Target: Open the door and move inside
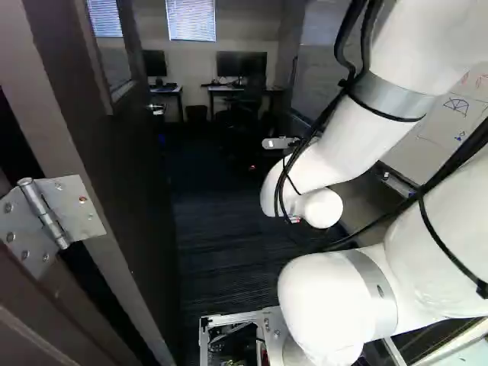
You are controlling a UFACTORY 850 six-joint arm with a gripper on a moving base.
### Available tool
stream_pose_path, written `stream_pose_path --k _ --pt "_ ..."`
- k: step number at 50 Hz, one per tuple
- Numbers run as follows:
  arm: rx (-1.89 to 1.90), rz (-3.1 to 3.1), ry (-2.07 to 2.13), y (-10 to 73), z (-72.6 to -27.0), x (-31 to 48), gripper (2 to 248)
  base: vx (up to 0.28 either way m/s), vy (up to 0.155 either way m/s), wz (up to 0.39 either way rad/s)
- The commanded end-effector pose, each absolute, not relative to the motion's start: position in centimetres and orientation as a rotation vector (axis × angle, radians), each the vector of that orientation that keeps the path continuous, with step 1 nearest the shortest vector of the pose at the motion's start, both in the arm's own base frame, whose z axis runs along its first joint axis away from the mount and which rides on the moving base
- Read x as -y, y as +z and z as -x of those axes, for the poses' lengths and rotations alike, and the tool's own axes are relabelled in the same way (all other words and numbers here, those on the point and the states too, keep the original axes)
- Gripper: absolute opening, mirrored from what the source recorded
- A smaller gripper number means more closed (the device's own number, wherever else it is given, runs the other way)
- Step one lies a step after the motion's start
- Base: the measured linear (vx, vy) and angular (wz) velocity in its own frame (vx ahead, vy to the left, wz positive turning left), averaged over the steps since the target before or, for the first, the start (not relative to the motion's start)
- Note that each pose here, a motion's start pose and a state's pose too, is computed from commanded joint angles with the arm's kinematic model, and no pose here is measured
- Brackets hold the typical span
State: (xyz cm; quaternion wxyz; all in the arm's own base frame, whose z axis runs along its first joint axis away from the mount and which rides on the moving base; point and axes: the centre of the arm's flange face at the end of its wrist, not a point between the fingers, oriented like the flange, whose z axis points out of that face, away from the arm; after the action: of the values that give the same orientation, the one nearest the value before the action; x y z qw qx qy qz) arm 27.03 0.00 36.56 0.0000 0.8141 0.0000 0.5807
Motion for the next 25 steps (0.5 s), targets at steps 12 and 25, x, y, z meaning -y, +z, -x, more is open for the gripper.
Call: stream_pose_path --k 12,25 --pt "0.000 -2.558 1.824 36.56 -27.03 0.00 247 0.139 0.004 0.002" --pt "0.000 -2.558 1.824 36.56 -27.03 0.00 247 0.162 0.004 -0.001"
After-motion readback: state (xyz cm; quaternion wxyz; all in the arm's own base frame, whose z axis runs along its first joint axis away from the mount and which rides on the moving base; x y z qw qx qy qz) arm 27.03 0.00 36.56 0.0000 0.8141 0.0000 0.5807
